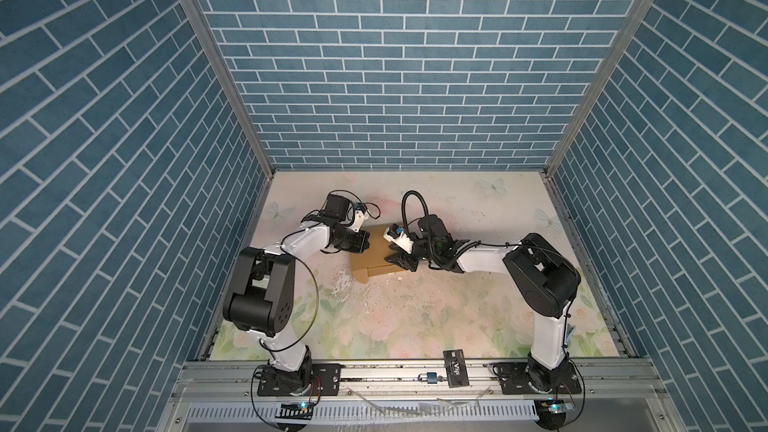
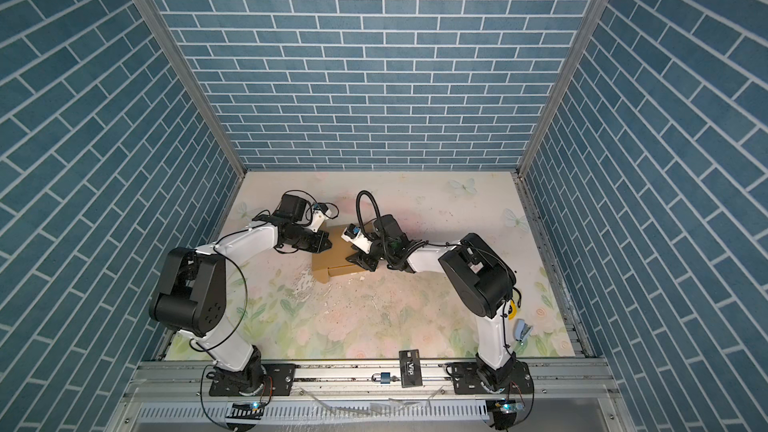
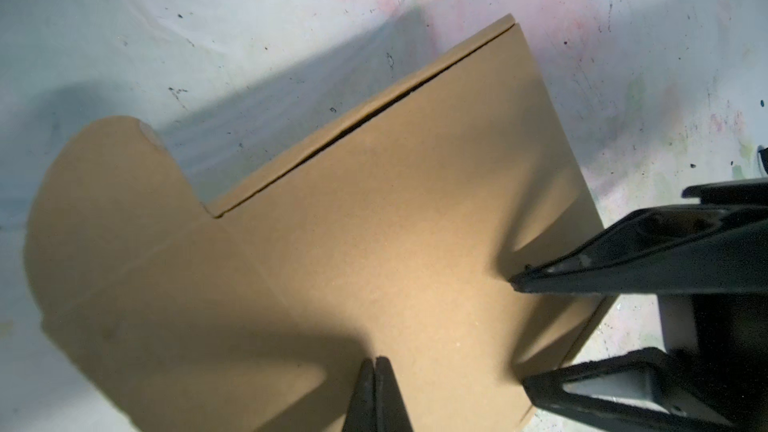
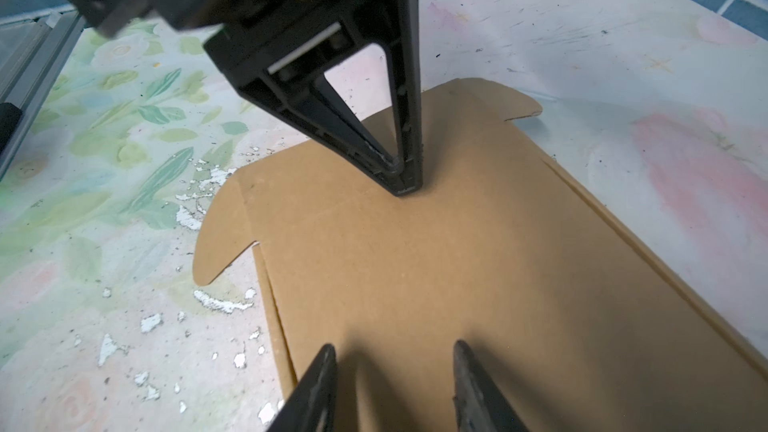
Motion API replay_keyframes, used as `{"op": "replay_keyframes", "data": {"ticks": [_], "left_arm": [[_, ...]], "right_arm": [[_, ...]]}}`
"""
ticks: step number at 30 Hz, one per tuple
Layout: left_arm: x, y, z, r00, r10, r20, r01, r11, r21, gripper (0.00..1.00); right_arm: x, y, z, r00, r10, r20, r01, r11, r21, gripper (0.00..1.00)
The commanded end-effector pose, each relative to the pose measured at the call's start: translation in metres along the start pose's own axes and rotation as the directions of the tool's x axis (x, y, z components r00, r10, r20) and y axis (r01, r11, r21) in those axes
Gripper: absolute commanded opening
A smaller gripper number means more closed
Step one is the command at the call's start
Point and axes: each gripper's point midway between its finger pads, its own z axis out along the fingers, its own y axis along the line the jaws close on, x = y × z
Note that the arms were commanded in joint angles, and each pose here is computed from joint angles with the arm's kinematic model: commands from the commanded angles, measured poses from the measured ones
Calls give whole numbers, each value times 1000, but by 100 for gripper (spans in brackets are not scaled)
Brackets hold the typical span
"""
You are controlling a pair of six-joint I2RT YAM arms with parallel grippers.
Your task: Fold the paper box
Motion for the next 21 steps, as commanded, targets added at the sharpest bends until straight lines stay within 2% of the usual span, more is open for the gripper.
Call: {"op": "replay_keyframes", "data": {"ticks": [1, 9, 15, 21], "left_arm": [[16, 4, 9, 999, 3, -54, -4, 1000, -23, 0], [26, 4, 13, 996, 10, -92, -13, 999, -36, 0], [36, 0, 12, 993, 1, -115, -4, 1000, -27, 0], [40, -21, 3, 994, 19, -107, -18, 1000, 9, 0]], "right_arm": [[3, 2, -14, 998, -36, -42, 37, 999, 19, 46], [-13, 4, -34, 997, -72, -36, 74, 996, 49, 48], [-1, 2, -27, 997, -37, -65, 40, 998, 52, 48], [29, -8, -27, 987, -30, -156, 44, 995, 85, 48]]}}
